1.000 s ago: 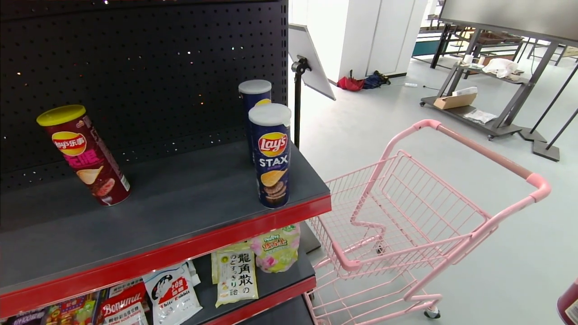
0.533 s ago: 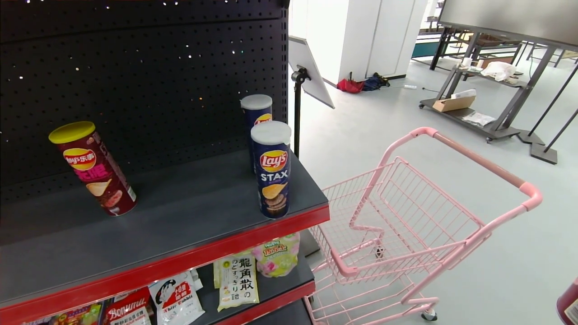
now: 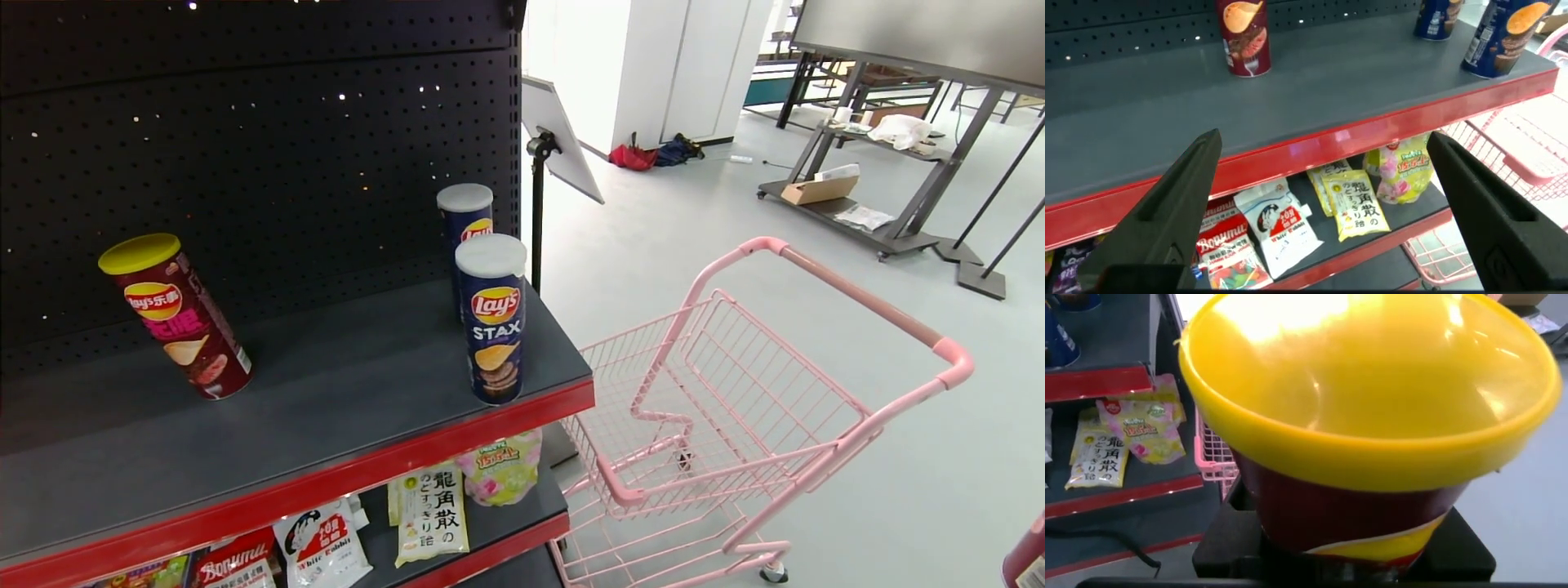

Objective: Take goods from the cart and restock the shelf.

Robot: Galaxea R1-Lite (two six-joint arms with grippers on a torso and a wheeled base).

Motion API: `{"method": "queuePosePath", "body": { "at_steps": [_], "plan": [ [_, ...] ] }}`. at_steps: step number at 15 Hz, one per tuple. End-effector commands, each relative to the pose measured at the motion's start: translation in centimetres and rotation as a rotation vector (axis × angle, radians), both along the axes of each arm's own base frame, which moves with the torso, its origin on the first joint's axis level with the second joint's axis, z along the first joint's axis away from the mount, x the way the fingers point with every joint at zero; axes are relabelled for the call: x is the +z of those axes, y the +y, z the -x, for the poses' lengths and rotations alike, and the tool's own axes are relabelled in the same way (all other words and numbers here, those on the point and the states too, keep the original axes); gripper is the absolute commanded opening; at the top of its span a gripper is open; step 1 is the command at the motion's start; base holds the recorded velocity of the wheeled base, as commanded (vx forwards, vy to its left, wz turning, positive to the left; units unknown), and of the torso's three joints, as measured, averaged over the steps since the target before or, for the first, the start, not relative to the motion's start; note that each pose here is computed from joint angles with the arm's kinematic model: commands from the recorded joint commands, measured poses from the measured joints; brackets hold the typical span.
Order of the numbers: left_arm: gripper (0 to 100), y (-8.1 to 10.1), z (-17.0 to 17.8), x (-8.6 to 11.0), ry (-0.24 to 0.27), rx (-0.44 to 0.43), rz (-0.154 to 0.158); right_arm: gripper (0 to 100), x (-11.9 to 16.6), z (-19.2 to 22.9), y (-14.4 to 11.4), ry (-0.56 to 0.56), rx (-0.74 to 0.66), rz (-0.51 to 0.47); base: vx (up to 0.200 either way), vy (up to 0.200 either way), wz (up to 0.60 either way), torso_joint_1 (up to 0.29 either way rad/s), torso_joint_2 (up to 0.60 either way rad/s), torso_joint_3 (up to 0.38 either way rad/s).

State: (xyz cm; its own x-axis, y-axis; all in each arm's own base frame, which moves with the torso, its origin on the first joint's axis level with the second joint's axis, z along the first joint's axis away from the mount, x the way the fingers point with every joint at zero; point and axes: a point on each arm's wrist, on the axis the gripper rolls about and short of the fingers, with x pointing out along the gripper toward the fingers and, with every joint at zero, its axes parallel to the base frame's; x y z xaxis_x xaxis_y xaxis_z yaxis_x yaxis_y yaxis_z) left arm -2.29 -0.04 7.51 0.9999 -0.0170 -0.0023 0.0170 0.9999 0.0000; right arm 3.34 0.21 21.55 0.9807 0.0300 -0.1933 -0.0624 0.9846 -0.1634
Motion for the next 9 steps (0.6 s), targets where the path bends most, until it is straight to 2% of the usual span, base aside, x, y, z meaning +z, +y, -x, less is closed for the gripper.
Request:
{"method": "queuePosePath", "body": {
  "at_steps": [1,4,9],
  "plan": [
    [100,0.00,-0.01,0.00,0.001,0.000,0.000,0,-0.41,0.19,-0.02,0.002,0.001,0.004,0.000,0.000,0.60,0.002,0.00,0.002],
    [100,0.00,-0.01,0.00,0.001,0.000,0.000,0,-0.48,0.21,-0.01,0.002,0.005,0.005,0.000,0.000,0.60,0.007,0.00,-0.001],
    [100,0.00,-0.01,0.00,0.001,0.000,0.000,0,-1.21,0.84,-0.09,-0.004,0.005,0.004,0.000,0.000,0.00,0.000,0.00,0.000]
  ]
}}
